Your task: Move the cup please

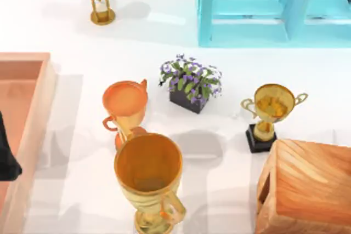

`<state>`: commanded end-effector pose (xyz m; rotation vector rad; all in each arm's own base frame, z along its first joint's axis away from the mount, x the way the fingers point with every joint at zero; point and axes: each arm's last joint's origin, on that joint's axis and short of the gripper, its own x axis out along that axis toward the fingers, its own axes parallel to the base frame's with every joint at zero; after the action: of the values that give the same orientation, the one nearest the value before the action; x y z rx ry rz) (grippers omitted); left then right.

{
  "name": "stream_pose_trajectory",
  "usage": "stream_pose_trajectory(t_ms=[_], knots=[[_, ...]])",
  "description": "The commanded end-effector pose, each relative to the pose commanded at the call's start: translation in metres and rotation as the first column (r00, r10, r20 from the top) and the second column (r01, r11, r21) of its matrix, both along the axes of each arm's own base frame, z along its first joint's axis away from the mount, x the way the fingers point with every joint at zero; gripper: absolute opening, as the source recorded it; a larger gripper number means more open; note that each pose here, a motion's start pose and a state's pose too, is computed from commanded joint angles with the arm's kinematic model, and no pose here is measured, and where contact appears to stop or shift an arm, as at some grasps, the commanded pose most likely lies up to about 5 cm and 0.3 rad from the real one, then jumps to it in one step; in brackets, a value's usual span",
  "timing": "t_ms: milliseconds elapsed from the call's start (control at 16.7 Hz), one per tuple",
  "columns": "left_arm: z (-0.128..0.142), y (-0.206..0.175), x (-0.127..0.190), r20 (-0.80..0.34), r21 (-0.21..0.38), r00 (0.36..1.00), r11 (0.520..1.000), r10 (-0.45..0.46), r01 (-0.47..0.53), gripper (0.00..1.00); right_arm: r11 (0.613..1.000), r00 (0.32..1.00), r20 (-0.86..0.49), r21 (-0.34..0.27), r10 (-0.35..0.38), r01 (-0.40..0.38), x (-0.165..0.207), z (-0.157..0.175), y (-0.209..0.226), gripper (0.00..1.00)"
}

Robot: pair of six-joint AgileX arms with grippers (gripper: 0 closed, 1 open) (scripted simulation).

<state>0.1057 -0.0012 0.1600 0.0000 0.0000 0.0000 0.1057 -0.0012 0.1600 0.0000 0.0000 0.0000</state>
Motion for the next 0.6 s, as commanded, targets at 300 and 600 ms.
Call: stream_pose_trajectory(t_ms=[300,600], knots=[[0.000,0.000,0.000,0.000,0.000,1.000,1.000,0.000,0.000,1.00,1.000,0.998,-0.063,-0.005,-0.005,0.005,0.000,0.010,0.000,1.00],[0.000,0.000,0.000,0.000,0.000,1.000,1.000,0.000,0.000,1.00,1.000,0.933,-0.360,-0.022,-0.019,0.012,0.014,0.053,-0.002,1.00]])
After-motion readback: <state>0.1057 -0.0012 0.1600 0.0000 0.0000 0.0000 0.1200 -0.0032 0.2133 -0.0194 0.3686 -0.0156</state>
